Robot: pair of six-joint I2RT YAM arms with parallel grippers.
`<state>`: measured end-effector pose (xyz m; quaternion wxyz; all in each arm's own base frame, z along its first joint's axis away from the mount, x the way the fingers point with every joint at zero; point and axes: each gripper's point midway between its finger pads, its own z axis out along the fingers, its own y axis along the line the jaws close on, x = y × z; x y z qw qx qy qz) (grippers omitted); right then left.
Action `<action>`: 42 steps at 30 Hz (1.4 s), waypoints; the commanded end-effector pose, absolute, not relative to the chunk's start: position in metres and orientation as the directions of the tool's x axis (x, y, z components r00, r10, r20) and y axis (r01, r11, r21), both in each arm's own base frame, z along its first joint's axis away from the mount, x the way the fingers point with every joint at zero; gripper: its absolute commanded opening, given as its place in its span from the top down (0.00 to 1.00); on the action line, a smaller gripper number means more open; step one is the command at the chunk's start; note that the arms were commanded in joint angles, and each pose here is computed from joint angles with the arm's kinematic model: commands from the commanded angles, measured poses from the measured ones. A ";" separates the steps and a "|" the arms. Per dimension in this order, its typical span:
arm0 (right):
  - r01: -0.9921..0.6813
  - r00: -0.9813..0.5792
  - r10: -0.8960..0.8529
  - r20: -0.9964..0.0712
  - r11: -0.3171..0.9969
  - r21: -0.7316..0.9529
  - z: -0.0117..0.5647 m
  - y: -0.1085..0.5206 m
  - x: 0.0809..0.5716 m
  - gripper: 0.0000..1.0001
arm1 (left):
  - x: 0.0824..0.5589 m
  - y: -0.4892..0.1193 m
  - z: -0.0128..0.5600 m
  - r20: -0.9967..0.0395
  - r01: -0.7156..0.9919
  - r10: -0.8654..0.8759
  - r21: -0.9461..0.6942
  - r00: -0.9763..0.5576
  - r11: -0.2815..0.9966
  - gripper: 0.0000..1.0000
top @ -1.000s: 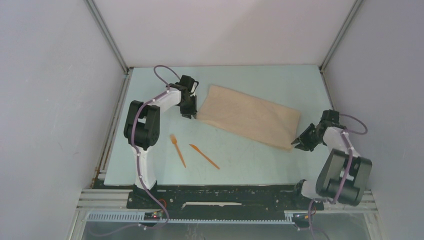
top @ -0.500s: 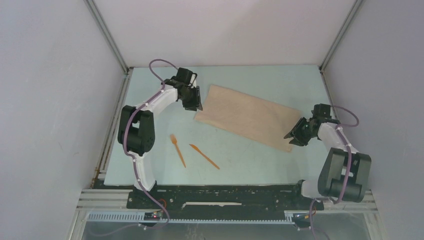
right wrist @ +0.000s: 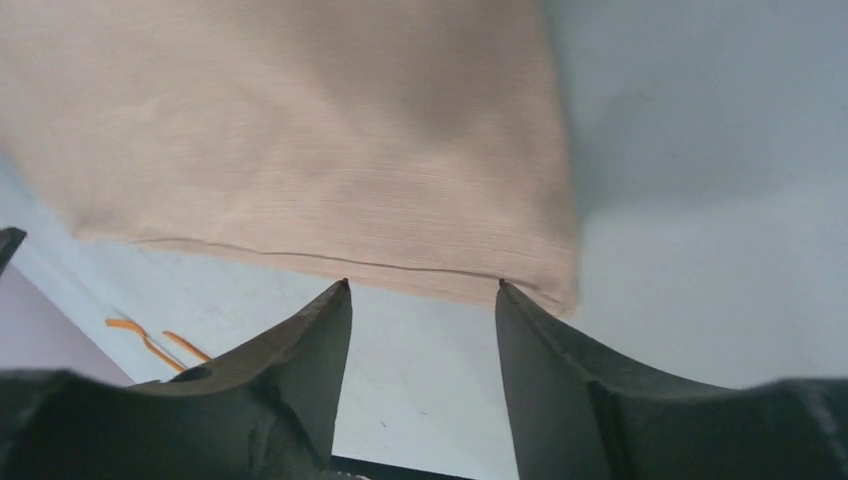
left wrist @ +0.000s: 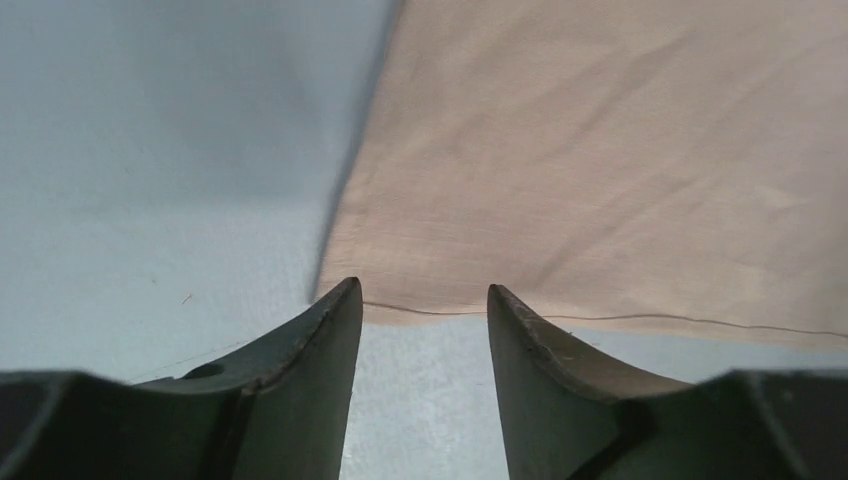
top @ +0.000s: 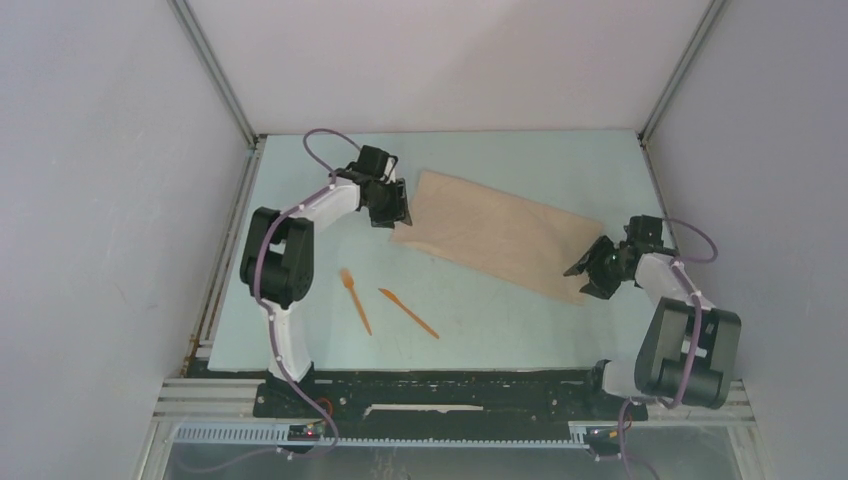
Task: Fold the napkin into a case and place the utensils inside
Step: Smooth out the rectangle-folded napkin at the center of the board.
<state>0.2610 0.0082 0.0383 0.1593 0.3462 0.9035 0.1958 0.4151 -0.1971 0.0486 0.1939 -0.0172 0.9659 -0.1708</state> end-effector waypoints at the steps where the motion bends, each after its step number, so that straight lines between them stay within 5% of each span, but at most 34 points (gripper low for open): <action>1: 0.380 -0.680 0.636 -0.365 0.732 0.566 0.102 0.010 0.314 0.35 | 0.454 -0.228 0.146 -0.604 0.185 -0.171 -0.481 -0.778 0.857 0.42; 14: 0.140 -0.621 0.688 -0.376 0.569 0.811 0.122 0.008 0.456 0.26 | 0.564 -0.307 0.130 -0.515 0.224 -0.411 -0.787 -0.752 0.575 0.43; 34: 0.366 -0.528 0.818 -0.227 0.461 0.809 0.043 -0.073 0.474 0.31 | 0.621 -0.298 0.064 -0.257 0.006 -0.585 -0.918 -0.769 0.396 0.41; 42: 0.363 -0.552 0.779 -0.297 0.546 0.755 0.067 -0.078 0.477 0.31 | 0.650 -0.291 0.090 -0.323 0.083 -0.560 -0.908 -0.763 0.411 0.33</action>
